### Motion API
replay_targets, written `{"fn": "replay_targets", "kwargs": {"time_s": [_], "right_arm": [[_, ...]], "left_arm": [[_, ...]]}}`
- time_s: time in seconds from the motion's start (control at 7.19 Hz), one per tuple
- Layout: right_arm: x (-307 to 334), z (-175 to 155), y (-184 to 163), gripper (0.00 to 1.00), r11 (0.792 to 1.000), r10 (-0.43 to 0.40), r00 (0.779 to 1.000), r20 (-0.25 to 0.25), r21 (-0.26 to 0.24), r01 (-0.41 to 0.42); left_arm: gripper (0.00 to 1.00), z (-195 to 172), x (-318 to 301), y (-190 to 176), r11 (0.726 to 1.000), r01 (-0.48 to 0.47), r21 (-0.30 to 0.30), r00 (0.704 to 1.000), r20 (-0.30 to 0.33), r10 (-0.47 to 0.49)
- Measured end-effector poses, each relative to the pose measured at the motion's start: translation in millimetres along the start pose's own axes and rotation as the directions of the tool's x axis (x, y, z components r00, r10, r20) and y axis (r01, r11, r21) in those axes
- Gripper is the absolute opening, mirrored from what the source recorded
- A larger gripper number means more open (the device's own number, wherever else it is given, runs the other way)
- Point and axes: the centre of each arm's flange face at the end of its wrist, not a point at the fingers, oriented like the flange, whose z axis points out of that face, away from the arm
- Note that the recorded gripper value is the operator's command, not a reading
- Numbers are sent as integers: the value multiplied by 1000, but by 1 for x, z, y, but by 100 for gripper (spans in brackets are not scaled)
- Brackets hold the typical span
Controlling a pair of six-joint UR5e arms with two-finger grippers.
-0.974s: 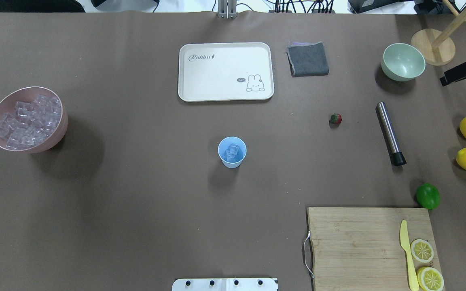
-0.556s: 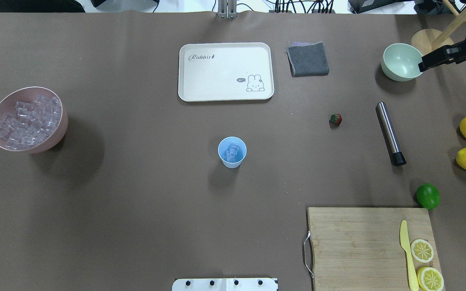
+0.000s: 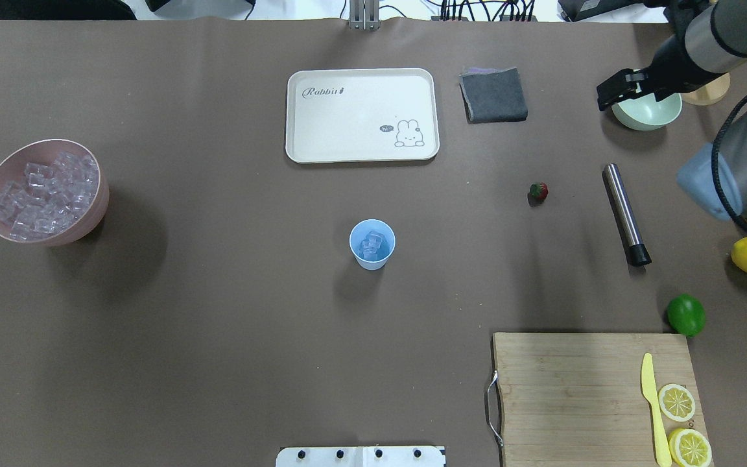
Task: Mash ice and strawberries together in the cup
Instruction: 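Move the right gripper down over the red strawberry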
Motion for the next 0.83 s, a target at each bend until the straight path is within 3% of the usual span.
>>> {"fn": "replay_targets", "kwargs": {"time_s": [0.28, 0.83], "right_arm": [[-39, 36, 5, 100, 997, 68, 997, -29, -23, -68], [-65, 113, 19, 100, 986, 118, 991, -63, -109, -124]], "left_arm": [[97, 1, -1, 2, 1000, 2, -1, 1000, 0, -2], [97, -10, 6, 7, 1000, -15, 23, 1000, 2, 15]]}}
